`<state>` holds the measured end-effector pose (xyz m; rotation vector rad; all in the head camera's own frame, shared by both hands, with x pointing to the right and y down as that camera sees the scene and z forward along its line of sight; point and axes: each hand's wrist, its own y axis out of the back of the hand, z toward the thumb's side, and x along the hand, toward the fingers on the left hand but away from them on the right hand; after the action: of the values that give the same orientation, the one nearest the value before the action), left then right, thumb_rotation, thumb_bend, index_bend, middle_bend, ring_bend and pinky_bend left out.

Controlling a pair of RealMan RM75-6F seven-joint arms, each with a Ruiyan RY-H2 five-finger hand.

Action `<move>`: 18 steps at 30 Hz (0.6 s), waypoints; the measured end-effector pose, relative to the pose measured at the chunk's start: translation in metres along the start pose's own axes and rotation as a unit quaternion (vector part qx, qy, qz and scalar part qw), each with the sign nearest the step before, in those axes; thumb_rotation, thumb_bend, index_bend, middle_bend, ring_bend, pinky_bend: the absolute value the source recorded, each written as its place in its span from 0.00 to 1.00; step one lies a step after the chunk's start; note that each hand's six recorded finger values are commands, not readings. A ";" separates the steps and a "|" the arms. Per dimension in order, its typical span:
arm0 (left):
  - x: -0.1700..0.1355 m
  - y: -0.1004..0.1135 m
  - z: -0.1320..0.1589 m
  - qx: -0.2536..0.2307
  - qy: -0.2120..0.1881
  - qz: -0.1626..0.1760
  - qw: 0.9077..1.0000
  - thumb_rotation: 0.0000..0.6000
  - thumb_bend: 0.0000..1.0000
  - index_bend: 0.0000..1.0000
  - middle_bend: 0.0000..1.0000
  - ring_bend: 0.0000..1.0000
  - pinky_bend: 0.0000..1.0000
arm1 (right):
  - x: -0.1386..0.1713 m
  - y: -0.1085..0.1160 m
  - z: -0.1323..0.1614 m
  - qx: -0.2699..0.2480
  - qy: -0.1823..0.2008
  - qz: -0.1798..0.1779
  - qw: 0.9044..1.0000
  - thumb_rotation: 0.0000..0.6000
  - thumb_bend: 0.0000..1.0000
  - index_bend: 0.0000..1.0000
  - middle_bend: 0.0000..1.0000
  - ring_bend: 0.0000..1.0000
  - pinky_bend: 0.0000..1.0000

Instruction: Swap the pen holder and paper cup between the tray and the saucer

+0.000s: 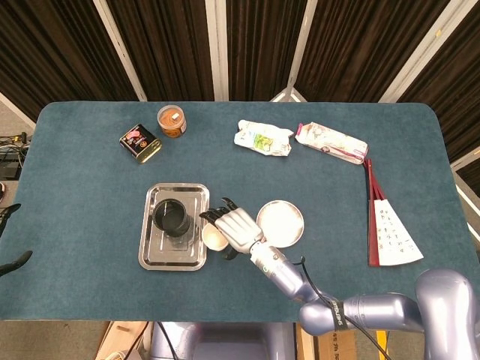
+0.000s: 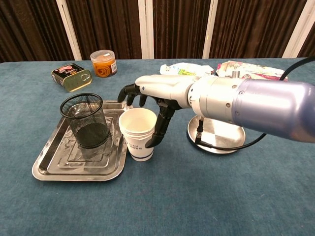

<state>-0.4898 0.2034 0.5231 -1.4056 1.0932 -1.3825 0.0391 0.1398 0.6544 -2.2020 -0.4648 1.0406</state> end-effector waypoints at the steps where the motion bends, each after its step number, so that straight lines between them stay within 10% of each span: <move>1: 0.000 0.000 0.000 0.000 0.001 0.001 1.000 1.00 0.05 0.19 0.00 0.00 0.04 | -0.001 -0.001 0.000 0.002 -0.001 -0.001 1.000 1.00 0.00 0.23 0.26 0.29 0.00; 18: 0.001 0.004 -0.005 0.001 0.016 0.016 1.000 1.00 0.06 0.21 0.00 0.00 0.04 | 0.001 0.006 -0.006 0.036 -0.011 -0.043 0.998 1.00 0.00 0.52 0.44 0.50 0.14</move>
<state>-0.4946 0.2009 0.5192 -1.3639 1.1299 -1.3869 0.0449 0.1337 0.6524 -2.0914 -0.5190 1.0208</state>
